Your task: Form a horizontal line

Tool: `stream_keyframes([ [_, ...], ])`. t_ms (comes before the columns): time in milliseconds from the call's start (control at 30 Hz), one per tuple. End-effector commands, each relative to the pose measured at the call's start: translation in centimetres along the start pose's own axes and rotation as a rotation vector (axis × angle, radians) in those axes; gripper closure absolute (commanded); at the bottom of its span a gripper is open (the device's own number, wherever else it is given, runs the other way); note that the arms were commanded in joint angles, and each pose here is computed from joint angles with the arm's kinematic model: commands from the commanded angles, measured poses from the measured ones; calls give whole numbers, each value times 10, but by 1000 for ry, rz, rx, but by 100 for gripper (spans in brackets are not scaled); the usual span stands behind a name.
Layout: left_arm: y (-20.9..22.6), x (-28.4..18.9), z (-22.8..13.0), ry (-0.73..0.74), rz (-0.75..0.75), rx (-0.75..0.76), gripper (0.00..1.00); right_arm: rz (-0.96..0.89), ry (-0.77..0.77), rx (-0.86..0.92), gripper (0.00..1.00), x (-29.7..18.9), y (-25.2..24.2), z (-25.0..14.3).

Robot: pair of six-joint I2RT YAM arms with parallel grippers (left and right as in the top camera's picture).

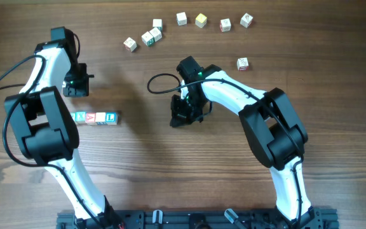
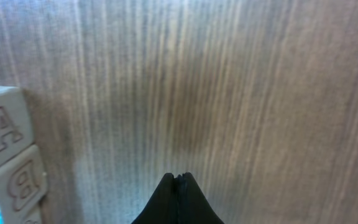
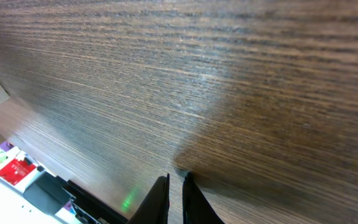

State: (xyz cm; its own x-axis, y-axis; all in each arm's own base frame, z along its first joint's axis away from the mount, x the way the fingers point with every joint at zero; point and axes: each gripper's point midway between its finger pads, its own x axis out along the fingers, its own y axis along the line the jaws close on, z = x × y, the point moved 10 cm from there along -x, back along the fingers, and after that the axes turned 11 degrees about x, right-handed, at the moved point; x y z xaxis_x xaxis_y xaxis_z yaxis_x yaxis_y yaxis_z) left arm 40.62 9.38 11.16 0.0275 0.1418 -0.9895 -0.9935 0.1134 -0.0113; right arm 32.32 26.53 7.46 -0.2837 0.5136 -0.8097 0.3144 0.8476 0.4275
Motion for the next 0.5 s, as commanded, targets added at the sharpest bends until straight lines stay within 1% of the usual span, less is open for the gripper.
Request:
stream_keyframes([
  [0,8,5,-2,-2,62,6,96,-260,-147,91,89,26,-44,22],
  [467,25,3,-7,36,180,20,96,-260,-148,113,89,26,-45,22],
])
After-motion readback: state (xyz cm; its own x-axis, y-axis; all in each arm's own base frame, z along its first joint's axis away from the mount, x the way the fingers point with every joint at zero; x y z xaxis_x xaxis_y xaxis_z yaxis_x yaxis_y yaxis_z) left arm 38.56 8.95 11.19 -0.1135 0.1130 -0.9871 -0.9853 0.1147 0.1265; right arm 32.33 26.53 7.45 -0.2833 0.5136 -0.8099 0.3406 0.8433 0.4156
